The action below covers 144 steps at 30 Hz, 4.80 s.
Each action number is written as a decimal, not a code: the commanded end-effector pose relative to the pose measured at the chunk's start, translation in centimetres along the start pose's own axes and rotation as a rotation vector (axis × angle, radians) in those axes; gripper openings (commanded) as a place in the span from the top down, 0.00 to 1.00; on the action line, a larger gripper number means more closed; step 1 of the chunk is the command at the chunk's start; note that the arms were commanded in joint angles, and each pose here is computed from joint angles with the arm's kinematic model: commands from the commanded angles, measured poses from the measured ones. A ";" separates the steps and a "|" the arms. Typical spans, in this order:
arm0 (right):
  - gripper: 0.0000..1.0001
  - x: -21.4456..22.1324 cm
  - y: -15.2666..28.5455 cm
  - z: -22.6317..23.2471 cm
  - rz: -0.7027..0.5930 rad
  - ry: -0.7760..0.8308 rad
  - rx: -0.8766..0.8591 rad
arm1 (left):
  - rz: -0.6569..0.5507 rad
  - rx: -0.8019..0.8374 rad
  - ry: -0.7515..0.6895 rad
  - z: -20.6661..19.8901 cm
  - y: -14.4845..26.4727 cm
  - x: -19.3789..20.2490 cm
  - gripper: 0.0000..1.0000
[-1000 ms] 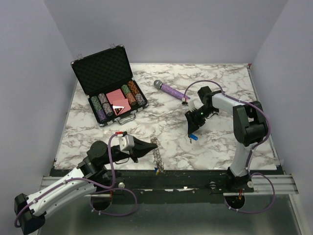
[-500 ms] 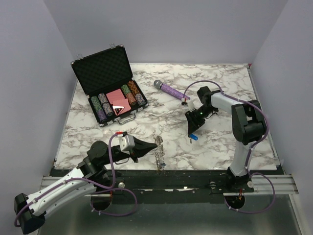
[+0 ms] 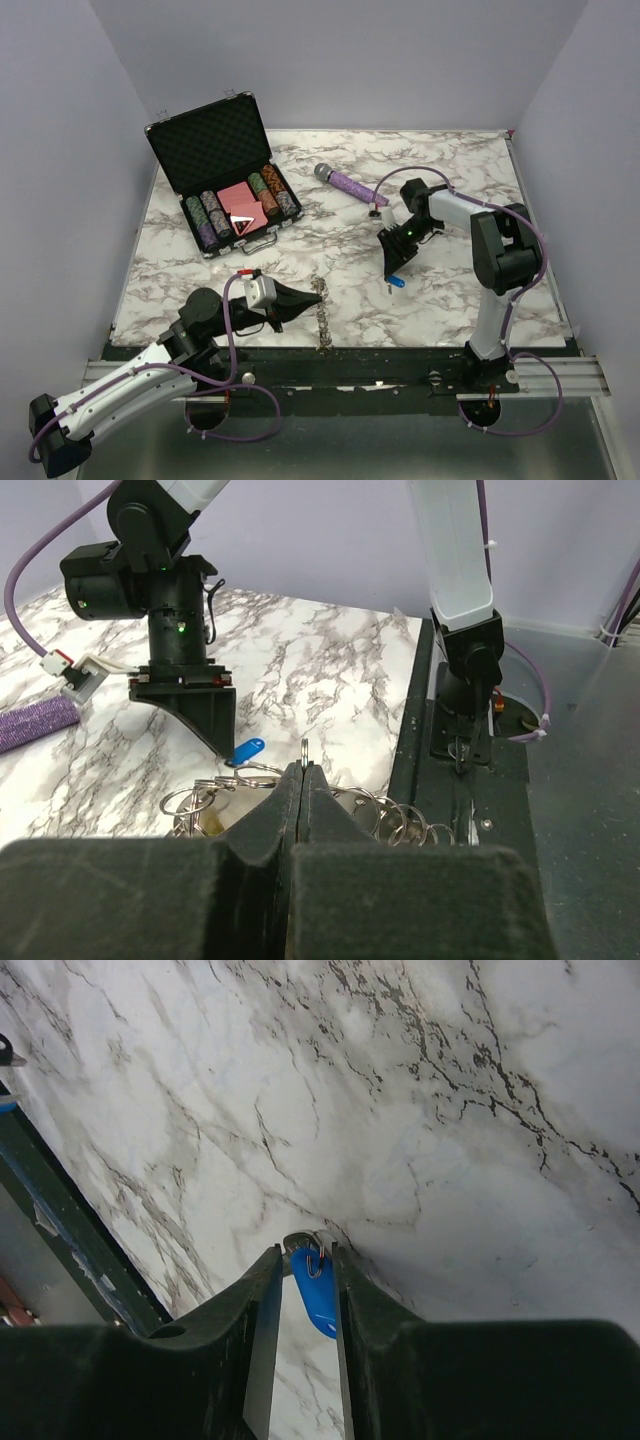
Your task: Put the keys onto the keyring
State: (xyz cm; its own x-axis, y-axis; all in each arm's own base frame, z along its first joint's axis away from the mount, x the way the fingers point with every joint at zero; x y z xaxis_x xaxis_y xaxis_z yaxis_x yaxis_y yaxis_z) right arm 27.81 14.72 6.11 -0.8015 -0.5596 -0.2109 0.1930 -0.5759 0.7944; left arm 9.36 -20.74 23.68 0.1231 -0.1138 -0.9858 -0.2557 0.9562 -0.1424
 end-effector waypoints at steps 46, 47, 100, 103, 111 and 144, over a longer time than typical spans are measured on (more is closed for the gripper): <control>0.68 -0.1 0.6 1.0 0.000 0.000 0.009 | -0.048 -0.016 -0.029 0.3 -0.3 -1.8 1.00; 0.69 0.0 0.5 1.0 0.003 -0.001 0.010 | -0.048 -0.016 -0.029 0.3 -0.3 -1.8 1.00; 0.79 0.0 -0.6 0.1 0.046 -0.028 0.051 | -0.044 -0.017 -0.026 0.3 -0.3 -1.8 1.00; 0.83 -0.1 -0.5 0.1 0.044 -0.026 0.054 | -0.045 -0.017 -0.026 0.3 -0.3 -1.8 1.00; 1.00 -0.2 -0.3 0.4 0.033 -0.012 0.044 | -0.045 -0.019 -0.028 0.3 -0.2 -1.8 1.00; 1.00 -1.2 19.2 22.6 -0.681 1.486 -0.153 | -0.428 0.064 -0.510 -0.4 0.7 -12.4 1.00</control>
State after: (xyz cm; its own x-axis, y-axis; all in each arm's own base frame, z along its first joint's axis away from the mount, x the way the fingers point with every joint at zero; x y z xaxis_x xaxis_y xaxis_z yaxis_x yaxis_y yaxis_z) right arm 21.69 17.45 33.67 0.2804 -0.3263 -0.9027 0.1005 -0.9253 0.3656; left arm 8.14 -19.21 32.73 0.5377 -0.2946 -0.7900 -0.1152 0.9025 -0.4149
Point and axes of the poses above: each gripper's point midway between its finger pads, its own y axis back along the fingers, its own z axis along the line the jaws close on, x = y × z, the point moved 5 cm from there along y, back along the fingers, and after that the axes turned 7 degrees about -y, right-handed, at the moved point
